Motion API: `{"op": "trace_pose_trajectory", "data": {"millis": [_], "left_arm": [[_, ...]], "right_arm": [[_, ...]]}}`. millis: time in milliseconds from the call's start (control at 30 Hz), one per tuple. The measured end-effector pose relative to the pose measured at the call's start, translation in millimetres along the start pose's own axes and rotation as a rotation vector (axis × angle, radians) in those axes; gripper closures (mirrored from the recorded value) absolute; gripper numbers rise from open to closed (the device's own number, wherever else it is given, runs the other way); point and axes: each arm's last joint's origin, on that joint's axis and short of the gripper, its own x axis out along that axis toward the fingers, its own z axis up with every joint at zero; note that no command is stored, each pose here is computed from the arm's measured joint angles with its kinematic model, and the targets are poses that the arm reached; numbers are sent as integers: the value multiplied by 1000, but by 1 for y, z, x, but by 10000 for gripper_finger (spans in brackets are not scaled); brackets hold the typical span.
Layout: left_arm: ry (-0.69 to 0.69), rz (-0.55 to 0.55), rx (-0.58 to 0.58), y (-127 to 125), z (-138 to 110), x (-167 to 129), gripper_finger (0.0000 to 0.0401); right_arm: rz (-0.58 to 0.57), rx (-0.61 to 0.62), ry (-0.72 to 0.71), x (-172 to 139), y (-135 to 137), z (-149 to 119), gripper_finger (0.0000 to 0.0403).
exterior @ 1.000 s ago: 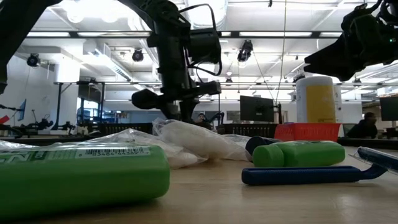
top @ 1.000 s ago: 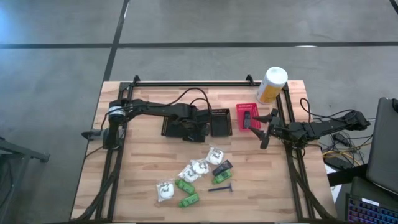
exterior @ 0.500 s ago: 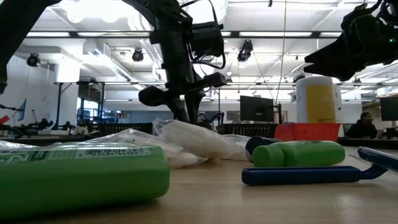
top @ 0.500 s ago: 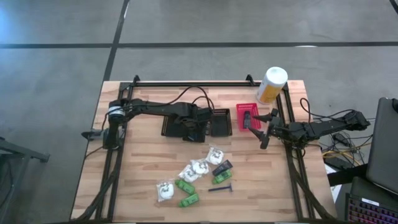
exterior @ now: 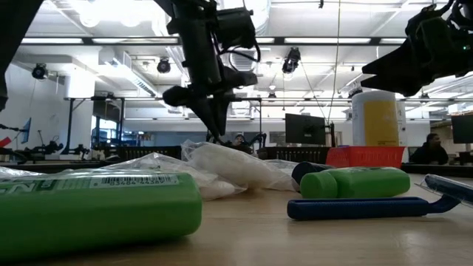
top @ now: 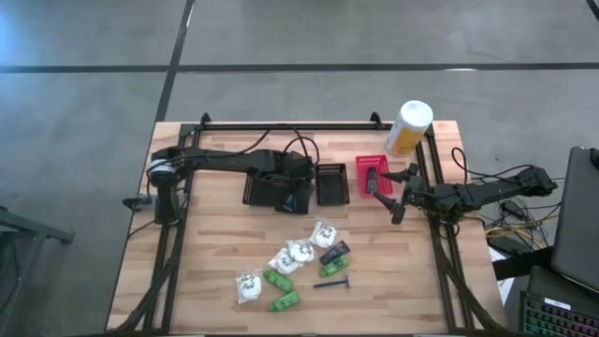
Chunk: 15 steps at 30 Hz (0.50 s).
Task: Pick & Place Travel size toiletries
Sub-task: Put the blue razor into the middle black bin
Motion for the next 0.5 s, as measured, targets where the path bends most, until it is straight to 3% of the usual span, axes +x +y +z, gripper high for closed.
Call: {"op": "trace_pose_trajectory", "data": {"millis": [200, 500], "left_arm": [[-138, 63, 16, 4, -15, -10, 334], [-228, -18, 49, 18, -52, -19, 334]], "right_arm": [[0, -3, 4, 0, 0, 0, 41], [0, -4, 5, 0, 0, 0, 65]]}}
